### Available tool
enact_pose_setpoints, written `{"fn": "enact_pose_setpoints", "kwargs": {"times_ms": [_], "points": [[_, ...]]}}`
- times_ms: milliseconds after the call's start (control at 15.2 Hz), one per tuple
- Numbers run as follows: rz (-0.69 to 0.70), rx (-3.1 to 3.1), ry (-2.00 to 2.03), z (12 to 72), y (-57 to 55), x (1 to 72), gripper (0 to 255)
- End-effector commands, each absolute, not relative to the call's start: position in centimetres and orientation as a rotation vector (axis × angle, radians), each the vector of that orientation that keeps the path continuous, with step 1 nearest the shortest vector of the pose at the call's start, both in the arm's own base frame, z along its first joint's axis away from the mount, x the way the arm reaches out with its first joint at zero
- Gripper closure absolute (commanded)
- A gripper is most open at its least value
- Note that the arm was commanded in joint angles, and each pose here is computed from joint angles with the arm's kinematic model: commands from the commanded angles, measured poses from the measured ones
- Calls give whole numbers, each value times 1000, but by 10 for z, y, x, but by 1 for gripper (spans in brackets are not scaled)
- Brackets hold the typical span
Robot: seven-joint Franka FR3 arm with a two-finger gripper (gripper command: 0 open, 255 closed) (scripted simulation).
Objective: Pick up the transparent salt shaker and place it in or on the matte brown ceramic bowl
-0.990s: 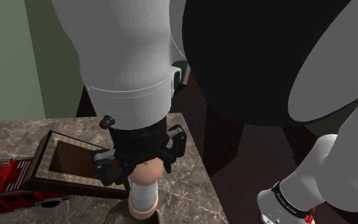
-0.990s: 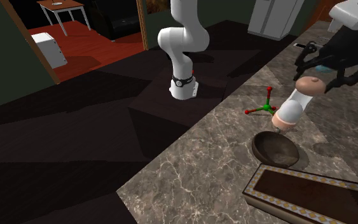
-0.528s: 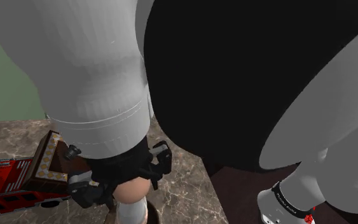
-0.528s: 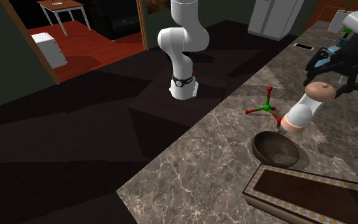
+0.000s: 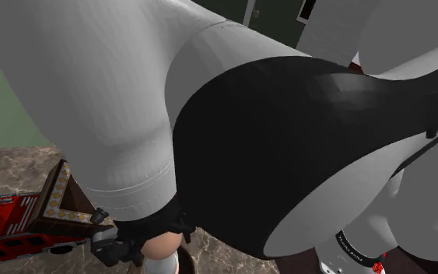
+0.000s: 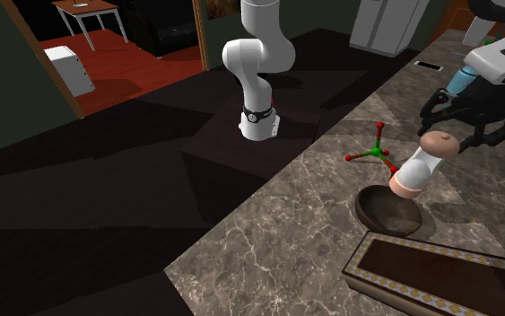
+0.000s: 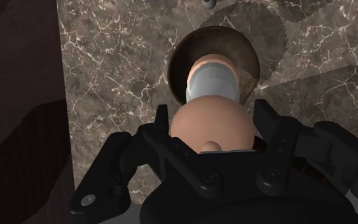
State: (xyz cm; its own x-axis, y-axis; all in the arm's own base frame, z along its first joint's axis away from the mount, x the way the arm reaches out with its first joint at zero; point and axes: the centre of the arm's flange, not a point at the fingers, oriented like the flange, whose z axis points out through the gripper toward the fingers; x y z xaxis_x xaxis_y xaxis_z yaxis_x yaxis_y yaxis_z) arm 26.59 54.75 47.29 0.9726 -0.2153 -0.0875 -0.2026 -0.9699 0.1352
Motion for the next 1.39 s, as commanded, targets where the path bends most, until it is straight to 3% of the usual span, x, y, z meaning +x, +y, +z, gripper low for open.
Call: {"fn": "enact_pose_setpoints", "kwargs": {"times_ms": [0, 858, 1320], "points": [[-153, 2996, -319, 462, 548, 266, 255], [-153, 2996, -319, 394, 548, 266, 255], [-153, 2996, -319, 394, 548, 266, 255]]}}
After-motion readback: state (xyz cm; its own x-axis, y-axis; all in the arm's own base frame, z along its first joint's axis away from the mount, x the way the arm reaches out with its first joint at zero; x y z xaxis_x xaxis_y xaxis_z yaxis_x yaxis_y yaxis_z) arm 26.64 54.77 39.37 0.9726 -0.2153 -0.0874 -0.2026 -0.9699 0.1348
